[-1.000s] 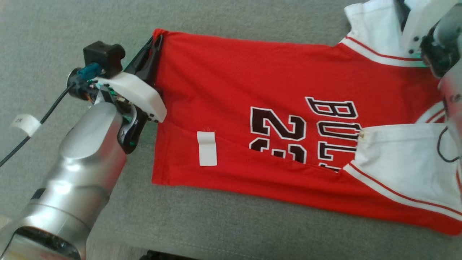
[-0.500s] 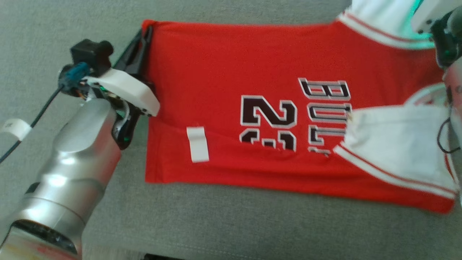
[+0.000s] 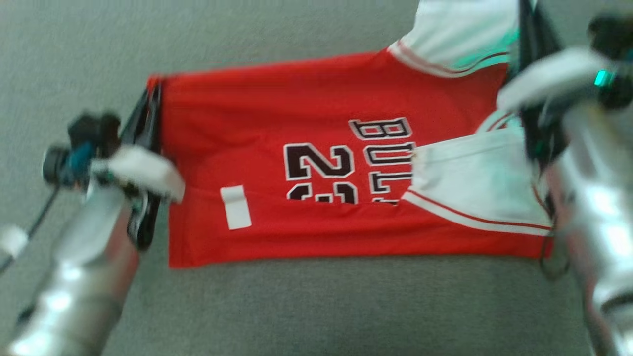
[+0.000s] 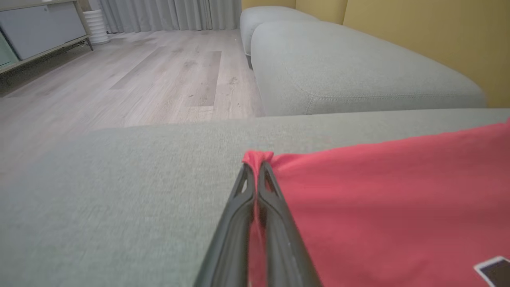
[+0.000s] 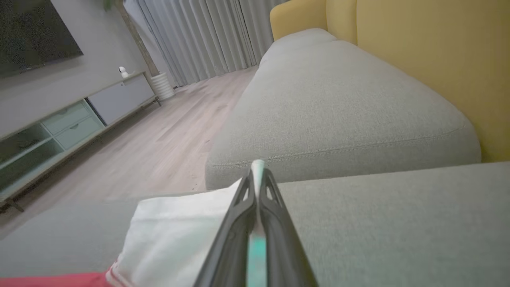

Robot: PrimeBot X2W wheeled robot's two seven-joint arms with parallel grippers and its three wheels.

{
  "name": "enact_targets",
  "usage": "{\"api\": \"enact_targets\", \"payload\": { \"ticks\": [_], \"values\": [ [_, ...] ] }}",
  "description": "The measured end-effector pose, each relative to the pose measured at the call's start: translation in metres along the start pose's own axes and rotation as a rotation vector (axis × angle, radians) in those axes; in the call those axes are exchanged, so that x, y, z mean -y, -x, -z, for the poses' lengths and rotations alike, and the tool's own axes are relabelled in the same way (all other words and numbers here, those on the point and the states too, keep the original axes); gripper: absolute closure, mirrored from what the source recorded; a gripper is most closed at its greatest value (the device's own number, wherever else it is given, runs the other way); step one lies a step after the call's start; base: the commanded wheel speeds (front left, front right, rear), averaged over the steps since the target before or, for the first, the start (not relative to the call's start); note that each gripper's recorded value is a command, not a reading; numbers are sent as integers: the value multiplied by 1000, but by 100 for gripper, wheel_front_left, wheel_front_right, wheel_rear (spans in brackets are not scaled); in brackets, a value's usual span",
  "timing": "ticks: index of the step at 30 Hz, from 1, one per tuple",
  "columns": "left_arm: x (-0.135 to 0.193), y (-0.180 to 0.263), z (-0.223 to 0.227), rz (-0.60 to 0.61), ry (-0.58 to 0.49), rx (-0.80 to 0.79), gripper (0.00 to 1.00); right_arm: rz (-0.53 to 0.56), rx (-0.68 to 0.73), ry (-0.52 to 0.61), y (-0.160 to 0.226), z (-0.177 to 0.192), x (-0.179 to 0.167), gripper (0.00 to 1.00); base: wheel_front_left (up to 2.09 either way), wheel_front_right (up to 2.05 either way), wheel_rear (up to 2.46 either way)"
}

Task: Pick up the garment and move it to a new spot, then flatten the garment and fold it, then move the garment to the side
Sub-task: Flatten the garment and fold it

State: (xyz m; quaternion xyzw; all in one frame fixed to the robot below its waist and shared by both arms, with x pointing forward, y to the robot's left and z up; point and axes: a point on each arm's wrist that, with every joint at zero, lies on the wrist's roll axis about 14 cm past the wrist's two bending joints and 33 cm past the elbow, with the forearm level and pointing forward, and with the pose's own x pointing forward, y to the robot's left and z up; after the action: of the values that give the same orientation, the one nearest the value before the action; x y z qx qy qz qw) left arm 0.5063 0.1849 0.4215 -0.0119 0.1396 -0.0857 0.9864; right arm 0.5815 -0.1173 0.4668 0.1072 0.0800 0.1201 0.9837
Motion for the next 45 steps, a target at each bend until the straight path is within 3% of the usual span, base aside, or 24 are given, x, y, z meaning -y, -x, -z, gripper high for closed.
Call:
{"api": "enact_targets", "payload": {
  "ticks": [9, 15, 16, 17, 18, 19, 20, 26, 30, 45],
  "values": [
    [14, 54, 30, -42, 16, -6, 100, 50, -27, -151, 111, 36, 18, 100, 0, 0, 0],
    [26, 90, 59, -60, 62, -50, 100, 100, -46, -214, 158, 51, 22, 100, 0, 0, 0],
    [27, 94, 61, -62, 67, -51, 84, 111, -53, -228, 164, 55, 22, 100, 0, 0, 0],
    [29, 97, 62, -64, 73, -49, 84, 121, -59, -236, 170, 59, 23, 100, 0, 0, 0],
    [30, 99, 61, -65, 78, -46, 43, 133, -72, -251, 175, 64, 23, 100, 0, 0, 0],
    [31, 100, 62, -66, 78, -46, 0, 143, -87, -260, 180, 69, 23, 63, 0, 0, 0],
    [30, 102, 62, -70, 75, -44, 0, 145, -101, -255, 184, 73, 22, 0, 0, 0, 0],
    [16, 112, 46, -156, 12, 19, 0, 137, -21, -105, 187, 52, 24, 0, 0, 0, 0],
    [25, 129, 48, -144, -35, 35, 0, 128, 20, -9, 187, 40, 19, 0, 0, 0, 0],
    [50, 174, 67, -144, 9, 34, 0, 131, -57, -16, 208, 75, -3, 0, 0, 0, 0]
  ]
}}
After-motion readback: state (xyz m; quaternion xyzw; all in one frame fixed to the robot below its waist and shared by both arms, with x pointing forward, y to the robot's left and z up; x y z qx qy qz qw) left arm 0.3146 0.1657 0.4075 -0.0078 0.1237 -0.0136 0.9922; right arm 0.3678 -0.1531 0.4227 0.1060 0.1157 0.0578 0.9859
